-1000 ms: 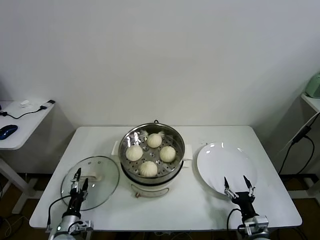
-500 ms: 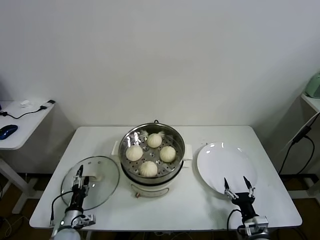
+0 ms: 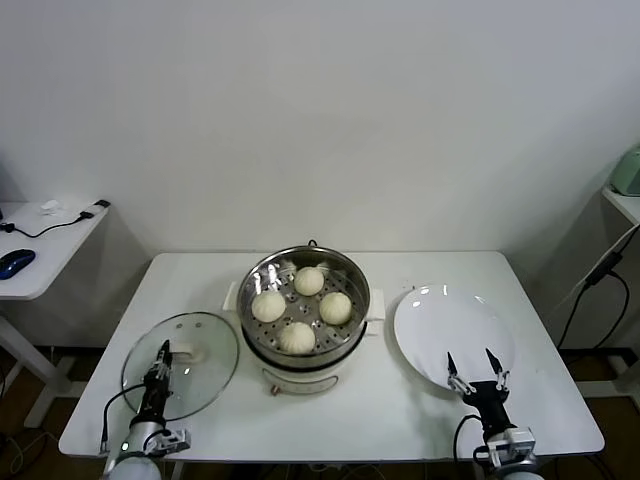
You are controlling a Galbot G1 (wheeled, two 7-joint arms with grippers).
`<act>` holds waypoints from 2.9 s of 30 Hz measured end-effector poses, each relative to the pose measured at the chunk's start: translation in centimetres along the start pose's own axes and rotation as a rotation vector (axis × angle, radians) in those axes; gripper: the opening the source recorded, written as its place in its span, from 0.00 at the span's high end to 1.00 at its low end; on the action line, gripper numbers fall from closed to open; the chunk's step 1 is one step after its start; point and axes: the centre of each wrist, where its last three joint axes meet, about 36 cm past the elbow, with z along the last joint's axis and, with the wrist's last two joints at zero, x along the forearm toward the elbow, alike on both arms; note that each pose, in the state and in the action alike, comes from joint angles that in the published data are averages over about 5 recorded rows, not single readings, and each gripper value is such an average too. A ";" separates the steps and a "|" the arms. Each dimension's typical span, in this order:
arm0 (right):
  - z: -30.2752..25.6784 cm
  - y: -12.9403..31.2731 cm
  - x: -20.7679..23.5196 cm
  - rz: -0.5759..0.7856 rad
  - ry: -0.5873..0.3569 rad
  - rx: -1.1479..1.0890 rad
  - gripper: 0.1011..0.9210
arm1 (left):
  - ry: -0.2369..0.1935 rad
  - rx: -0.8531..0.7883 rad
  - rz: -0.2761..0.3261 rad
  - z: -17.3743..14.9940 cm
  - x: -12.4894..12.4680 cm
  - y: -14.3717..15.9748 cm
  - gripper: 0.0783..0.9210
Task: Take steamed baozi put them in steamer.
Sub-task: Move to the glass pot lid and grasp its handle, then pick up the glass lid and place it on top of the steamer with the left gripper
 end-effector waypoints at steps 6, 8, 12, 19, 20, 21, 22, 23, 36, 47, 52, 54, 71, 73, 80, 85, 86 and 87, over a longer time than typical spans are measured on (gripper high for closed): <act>-0.3 0.0 -0.3 0.001 -0.008 0.002 0.12 | 0.011 0.013 -0.003 0.1 0.3 0.6 0.93; -0.4 0.0 -0.4 0.001 -0.011 0.004 0.12 | 0.014 0.023 -0.012 0.1 0.3 1.3 0.93; -0.7 -0.1 -0.5 0.000 -0.016 0.009 0.12 | 0.021 0.040 -0.041 0.8 0.4 3.5 0.93; -1.3 -0.2 -1.0 0.007 -0.021 0.022 0.12 | 0.016 0.047 -0.091 2.8 0.9 8.8 0.93; -1.4 -0.2 -1.1 0.008 -0.021 0.026 0.12 | 0.016 0.046 -0.099 3.0 0.8 9.8 0.93; -1.4 -0.2 -1.2 0.009 -0.020 0.029 0.12 | 0.015 0.045 -0.107 3.2 0.7 10.8 0.93; -1.5 -0.2 -1.3 0.010 -0.020 0.033 0.12 | 0.014 0.044 -0.114 3.4 0.5 11.8 0.93; -1.6 -0.2 -1.3 0.011 -0.020 0.037 0.12 | 0.014 0.043 -0.119 3.5 0.4 12.9 0.93; -2.5 0.3 -1.8 -0.015 -0.026 0.073 0.12 | -0.013 0.124 -0.111 -4.7 -0.5 22.8 0.93; -2.3 0.6 -2.0 -0.036 -0.030 0.079 0.12 | -0.069 0.137 -0.051 -15.9 0.4 24.3 0.93; -2.0 0.5 -2.1 -0.035 -0.031 0.078 0.12 | -0.085 0.138 -0.043 -20.3 1.0 24.5 0.93; -1.8 0.5 -2.0 -0.033 -0.030 0.076 0.12 | -0.087 0.139 -0.042 -21.9 1.3 24.4 0.93; -0.2 0.3 -1.2 0.017 -0.037 0.051 0.12 | -0.093 0.112 -0.042 -30.7 1.7 21.9 0.93; -0.1 0.4 -1.2 0.024 -0.040 0.049 0.12 | -0.090 0.095 -0.046 -31.0 1.6 21.4 0.93; 0.4 0.4 -1.0 0.040 -0.045 0.048 0.12 | -0.084 0.046 -0.071 -31.4 0.8 20.1 0.93; 0.5 0.3 -0.8 0.043 -0.044 0.049 0.12 | -0.081 0.024 -0.069 -31.4 0.6 19.4 0.93; 0.6 0.3 -0.8 0.043 -0.043 0.049 0.12 | -0.080 0.022 -0.068 -31.4 0.6 19.3 0.93; 0.6 0.3 -0.8 0.043 -0.043 0.049 0.12 | -0.080 0.020 -0.067 -31.4 0.6 19.2 0.93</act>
